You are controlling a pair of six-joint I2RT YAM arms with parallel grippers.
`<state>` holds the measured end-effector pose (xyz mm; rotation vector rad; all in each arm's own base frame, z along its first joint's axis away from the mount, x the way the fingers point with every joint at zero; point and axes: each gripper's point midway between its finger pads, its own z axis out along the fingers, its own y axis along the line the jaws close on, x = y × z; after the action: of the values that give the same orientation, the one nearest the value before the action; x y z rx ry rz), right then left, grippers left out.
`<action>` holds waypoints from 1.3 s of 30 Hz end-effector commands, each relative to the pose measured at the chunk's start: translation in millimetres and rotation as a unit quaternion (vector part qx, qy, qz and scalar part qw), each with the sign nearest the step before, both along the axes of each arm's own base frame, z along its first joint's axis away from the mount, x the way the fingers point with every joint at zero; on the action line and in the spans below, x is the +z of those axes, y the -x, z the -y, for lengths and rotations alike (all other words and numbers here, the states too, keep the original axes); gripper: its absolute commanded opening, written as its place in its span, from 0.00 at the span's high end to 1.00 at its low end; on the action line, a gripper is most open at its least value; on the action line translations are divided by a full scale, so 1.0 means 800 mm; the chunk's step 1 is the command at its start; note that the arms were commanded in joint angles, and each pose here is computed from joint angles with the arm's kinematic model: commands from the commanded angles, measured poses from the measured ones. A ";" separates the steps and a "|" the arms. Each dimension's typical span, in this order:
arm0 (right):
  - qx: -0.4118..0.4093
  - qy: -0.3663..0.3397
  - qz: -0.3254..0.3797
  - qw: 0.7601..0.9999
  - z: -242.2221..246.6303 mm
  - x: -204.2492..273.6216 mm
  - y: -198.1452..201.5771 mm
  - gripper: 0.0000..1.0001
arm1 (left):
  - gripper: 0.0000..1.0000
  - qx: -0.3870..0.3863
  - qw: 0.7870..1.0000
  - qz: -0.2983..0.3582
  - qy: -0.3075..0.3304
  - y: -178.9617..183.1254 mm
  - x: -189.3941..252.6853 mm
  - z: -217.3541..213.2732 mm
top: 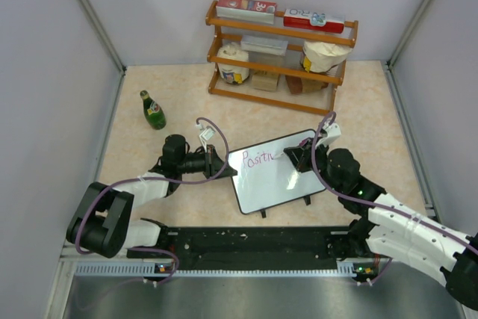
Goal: Write a sentence on the whiteboard
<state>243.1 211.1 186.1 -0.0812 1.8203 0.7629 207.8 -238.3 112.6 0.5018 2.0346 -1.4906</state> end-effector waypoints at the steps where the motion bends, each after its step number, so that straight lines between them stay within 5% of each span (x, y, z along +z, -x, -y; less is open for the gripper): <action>1: -0.025 0.012 0.012 1.000 0.011 0.008 -0.010 1.00 | 1.00 0.018 0.999 0.033 -0.030 -0.012 -0.016 -0.005; 27: -0.027 -0.023 0.059 0.998 0.008 0.067 -0.015 1.00 | 1.00 0.017 0.999 0.031 -0.031 -0.012 -0.017 -0.005; 39: -0.039 0.004 0.041 0.998 0.012 0.040 -0.021 1.00 | 1.00 0.016 0.999 0.032 -0.030 -0.012 -0.016 -0.005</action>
<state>252.3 204.9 206.3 -0.0634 1.7721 0.7110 207.6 -238.4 112.9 0.5038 2.0332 -1.4922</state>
